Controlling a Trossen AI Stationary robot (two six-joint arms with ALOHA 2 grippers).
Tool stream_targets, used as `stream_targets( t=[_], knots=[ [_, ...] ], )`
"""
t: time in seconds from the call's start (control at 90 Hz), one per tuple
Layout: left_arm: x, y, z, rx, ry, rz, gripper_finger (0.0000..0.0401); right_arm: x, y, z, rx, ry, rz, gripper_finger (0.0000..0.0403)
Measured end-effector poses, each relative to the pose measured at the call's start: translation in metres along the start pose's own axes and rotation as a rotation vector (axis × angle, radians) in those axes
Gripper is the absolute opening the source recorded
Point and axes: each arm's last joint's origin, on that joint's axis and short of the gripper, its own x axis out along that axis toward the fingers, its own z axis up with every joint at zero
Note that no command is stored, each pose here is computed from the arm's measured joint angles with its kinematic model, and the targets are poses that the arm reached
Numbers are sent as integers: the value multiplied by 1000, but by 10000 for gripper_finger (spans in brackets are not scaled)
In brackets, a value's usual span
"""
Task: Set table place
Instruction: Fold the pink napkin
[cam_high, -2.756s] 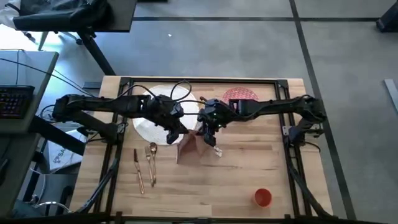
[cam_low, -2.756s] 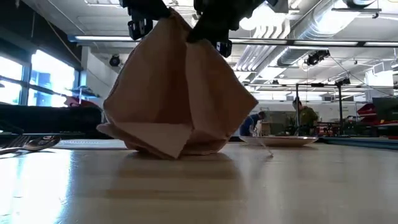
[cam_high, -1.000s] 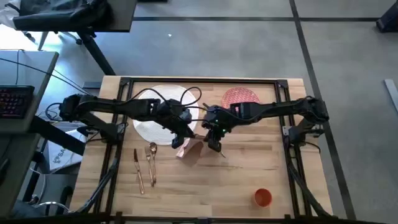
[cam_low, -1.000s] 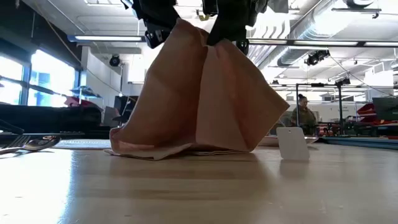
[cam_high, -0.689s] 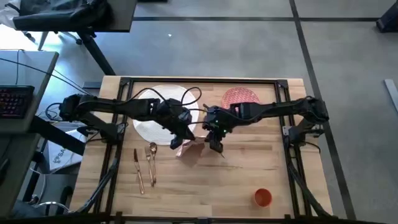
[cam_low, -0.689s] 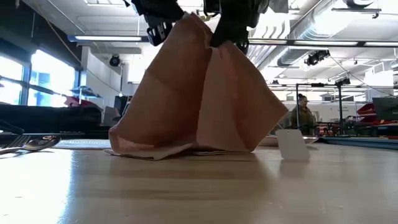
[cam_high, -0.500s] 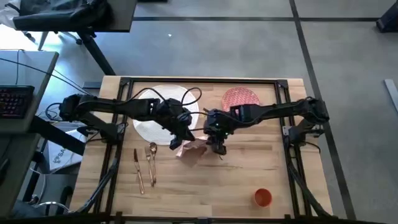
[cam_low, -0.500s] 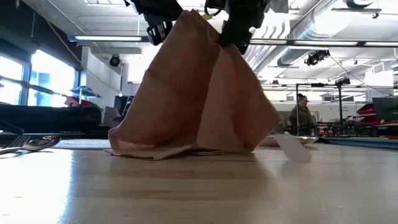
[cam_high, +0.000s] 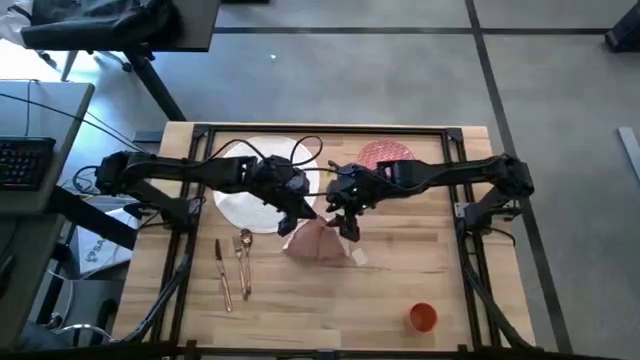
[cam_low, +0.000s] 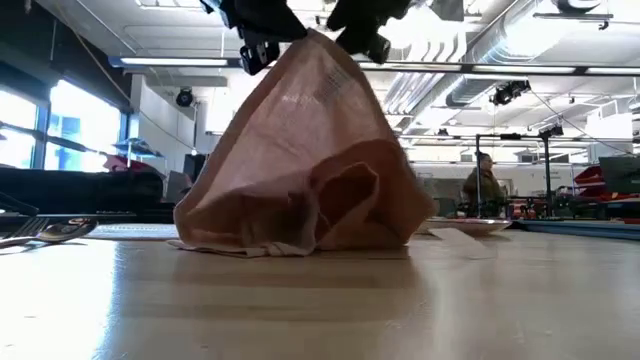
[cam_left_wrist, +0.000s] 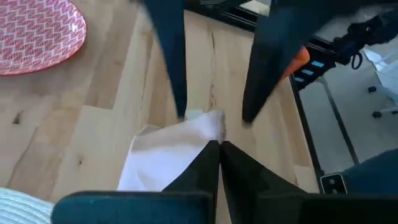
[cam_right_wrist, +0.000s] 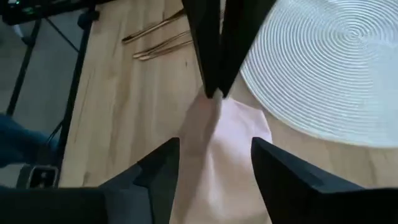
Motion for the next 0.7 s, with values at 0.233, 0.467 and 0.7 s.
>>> stream_targets(
  t=[0.233,0.467,0.7],
  knots=[
    [0,0,0,-3,-4,1,0,26,-6,-7,82,41,-115,143],
    [-21,-7,11,5,-80,51,0,4,-7,6,163,-6,-139,10],
    [-76,-22,35,88,-284,171,5,-92,6,61,188,-145,-326,0]
  ],
)
